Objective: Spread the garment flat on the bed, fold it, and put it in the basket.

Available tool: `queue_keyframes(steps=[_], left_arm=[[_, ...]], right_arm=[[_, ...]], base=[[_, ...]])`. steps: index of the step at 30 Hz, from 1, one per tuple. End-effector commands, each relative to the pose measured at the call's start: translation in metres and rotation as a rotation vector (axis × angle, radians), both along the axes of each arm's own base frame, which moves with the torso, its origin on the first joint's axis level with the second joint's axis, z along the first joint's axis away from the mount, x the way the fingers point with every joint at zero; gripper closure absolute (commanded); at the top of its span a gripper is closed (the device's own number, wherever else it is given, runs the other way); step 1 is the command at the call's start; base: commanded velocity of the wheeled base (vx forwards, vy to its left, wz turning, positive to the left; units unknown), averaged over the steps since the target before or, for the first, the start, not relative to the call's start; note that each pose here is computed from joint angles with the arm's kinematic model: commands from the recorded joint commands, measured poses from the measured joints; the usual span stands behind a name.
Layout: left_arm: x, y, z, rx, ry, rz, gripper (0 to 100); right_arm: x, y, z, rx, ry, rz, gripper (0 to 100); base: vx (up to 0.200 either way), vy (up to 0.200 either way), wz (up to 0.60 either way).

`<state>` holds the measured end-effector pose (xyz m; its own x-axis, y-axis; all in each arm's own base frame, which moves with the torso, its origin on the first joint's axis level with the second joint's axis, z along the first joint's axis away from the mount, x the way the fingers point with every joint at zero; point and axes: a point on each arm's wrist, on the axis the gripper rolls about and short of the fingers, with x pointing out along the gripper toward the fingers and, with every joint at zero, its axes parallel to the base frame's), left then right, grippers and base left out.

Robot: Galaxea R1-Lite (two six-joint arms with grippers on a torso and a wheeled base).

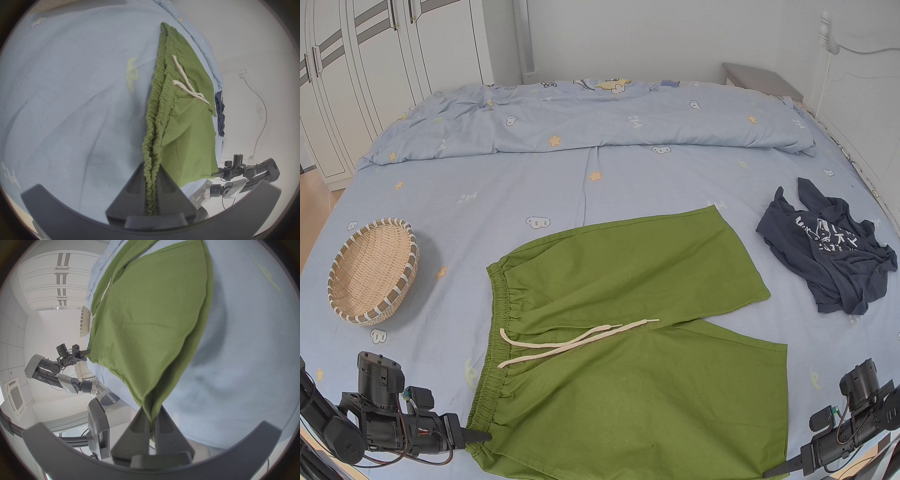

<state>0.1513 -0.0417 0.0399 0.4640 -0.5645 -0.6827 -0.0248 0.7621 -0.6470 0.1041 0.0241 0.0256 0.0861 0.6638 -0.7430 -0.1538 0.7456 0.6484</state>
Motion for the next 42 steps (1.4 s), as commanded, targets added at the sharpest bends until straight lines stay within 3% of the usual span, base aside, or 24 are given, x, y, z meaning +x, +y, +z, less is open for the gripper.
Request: queue_keyframes(steps=[1,16,22,25,29,42], left_arm=[[-0.013,0.003,0.004,-0.008,0.02,-0.007,100],[-0.019,0.004,0.004,-0.004,0.056,-0.014,100],[-0.015,0.004,0.013,-0.032,-0.044,-0.005,100],[-0.012,0.002,0.027,-0.074,-0.137,0.011,100],[-0.003,0.0,0.047,-0.136,-0.2,0.047,100],[0.032,-0.007,0.084,-0.184,-0.279,0.072,100]], right_arm=[[-0.018,-0.002,0.01,0.0,-0.029,0.004,100],[-0.022,-0.002,0.012,-0.002,-0.038,0.007,100],[-0.016,-0.002,0.02,0.017,-0.167,-0.004,100],[-0.007,-0.002,0.037,0.03,-0.298,-0.017,100],[0.004,-0.001,0.06,0.049,-0.354,-0.071,100],[0.044,0.0,0.122,0.089,-0.491,-0.134,100]], base=[[0.0,0.0,0.0],[0.0,0.0,0.0],[0.0,0.0,0.0],[0.0,0.0,0.0],[0.0,0.0,0.0],[0.0,0.0,0.0]])
